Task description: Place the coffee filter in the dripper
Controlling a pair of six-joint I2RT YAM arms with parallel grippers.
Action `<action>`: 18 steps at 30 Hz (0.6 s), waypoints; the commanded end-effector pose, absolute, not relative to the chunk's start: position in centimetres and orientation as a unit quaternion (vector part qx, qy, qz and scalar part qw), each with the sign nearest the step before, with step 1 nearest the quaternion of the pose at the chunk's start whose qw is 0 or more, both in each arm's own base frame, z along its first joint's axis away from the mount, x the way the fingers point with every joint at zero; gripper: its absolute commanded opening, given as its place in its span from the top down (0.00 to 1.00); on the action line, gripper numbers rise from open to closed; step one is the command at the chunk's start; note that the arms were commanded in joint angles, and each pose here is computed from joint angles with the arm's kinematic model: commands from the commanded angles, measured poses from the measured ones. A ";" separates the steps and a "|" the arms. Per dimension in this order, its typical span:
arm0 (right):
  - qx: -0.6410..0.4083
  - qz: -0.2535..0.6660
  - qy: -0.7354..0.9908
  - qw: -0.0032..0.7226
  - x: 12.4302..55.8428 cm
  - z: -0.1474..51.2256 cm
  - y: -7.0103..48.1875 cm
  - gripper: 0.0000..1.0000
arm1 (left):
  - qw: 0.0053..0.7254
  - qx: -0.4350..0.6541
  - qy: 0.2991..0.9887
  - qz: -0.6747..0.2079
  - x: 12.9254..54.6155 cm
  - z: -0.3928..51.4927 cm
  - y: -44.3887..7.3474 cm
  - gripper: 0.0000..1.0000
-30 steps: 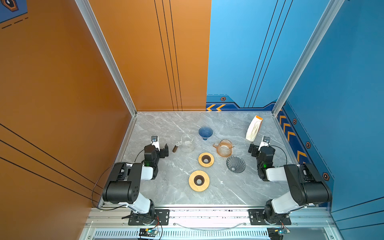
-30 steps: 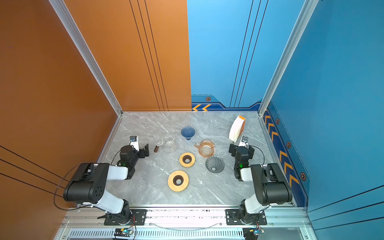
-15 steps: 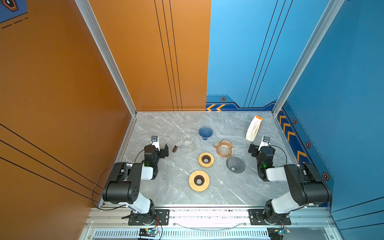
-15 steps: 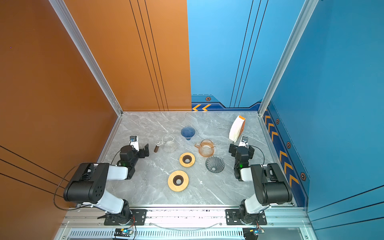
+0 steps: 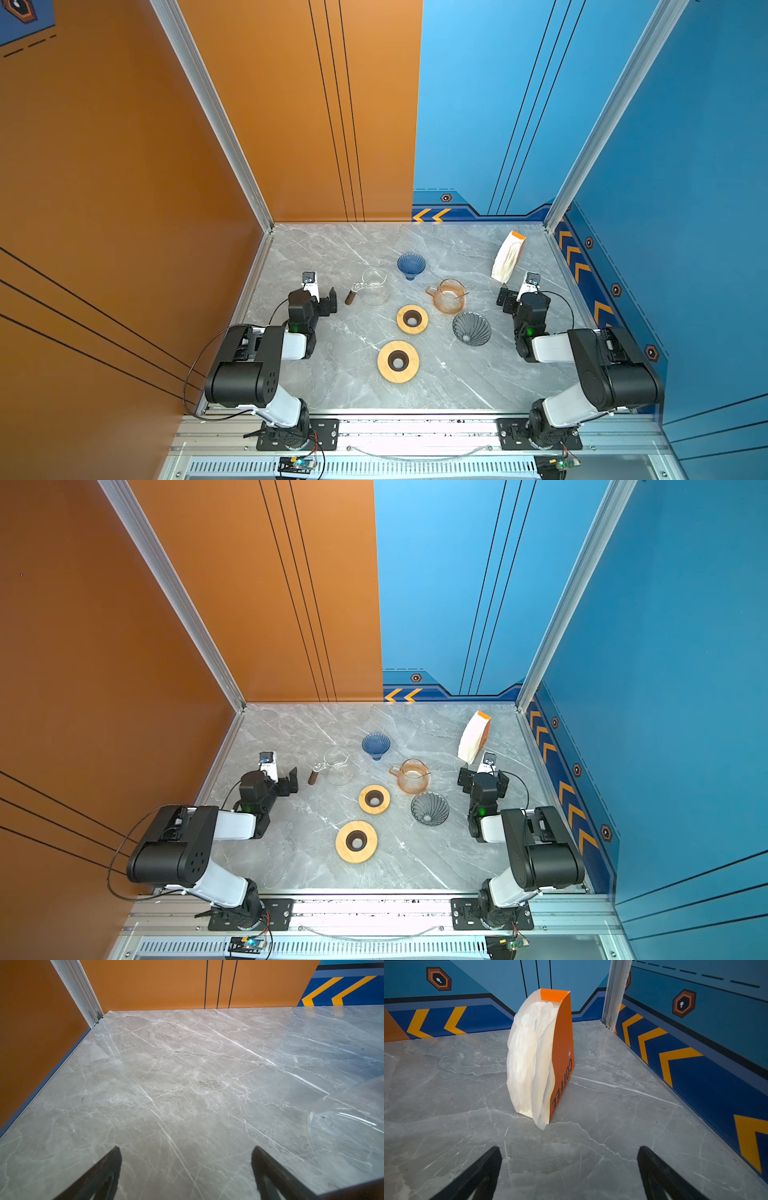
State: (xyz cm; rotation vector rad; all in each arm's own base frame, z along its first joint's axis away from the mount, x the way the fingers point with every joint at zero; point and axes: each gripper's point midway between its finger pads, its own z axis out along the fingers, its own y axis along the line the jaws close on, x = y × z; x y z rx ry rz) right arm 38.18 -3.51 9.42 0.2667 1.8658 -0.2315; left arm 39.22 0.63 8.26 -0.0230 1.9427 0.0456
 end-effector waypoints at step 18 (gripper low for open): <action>0.092 -0.099 0.798 0.588 37.1 17.1 -2.2 0.00 | 0.585 0.044 0.809 -0.026 36.6 19.6 -2.8 0.02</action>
